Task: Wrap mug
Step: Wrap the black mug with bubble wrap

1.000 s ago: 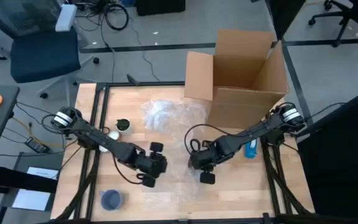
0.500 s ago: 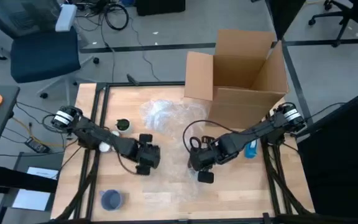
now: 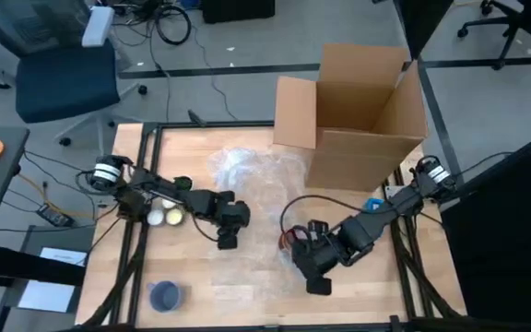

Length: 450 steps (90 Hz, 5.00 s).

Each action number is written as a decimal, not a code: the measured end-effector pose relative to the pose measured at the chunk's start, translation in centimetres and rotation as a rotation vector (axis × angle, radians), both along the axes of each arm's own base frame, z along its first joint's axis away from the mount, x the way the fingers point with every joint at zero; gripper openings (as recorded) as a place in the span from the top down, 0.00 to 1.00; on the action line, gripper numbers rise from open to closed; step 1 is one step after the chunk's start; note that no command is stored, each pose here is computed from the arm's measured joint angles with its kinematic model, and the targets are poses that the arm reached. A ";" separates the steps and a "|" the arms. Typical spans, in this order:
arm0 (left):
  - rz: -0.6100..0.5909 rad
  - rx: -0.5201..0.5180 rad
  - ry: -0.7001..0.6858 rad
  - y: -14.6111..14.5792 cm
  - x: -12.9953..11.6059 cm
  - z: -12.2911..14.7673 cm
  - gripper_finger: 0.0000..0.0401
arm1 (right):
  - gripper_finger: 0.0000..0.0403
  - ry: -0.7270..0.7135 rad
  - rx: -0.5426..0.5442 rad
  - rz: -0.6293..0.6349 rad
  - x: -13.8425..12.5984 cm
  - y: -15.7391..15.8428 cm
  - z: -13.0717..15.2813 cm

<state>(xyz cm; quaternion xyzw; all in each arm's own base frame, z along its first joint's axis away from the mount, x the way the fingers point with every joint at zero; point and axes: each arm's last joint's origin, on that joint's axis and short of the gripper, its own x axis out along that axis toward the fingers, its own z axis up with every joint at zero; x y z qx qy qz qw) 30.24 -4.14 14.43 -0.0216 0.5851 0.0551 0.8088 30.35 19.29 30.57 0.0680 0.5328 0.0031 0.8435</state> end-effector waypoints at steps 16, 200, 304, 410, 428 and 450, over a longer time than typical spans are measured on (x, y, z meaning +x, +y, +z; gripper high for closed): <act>0.001 0.023 0.041 0.5 -0.1 0.1 0.68 | 1.00 -0.013 -0.005 0.003 -0.6 1.0 0.0; -0.162 -0.116 -0.046 -5.6 0.6 10.6 1.00 | 1.00 0.008 -0.045 -0.082 -1.0 0.8 -2.4; -0.573 -0.186 -0.353 -16.0 -1.2 14.0 1.00 | 1.00 0.140 -0.015 -0.315 -0.5 -3.5 -10.5; -0.401 0.068 -0.569 -13.1 6.1 10.3 1.00 | 1.00 0.197 -0.213 -0.255 -1.7 -9.5 -7.4; -0.403 -0.005 -0.610 -12.0 7.7 9.8 1.00 | 1.00 0.052 -0.127 -0.237 -2.4 -6.0 -6.4; -0.337 -0.002 -0.686 -10.3 9.3 9.7 1.00 | 0.97 -0.120 -0.012 -0.136 -2.0 -2.3 -5.9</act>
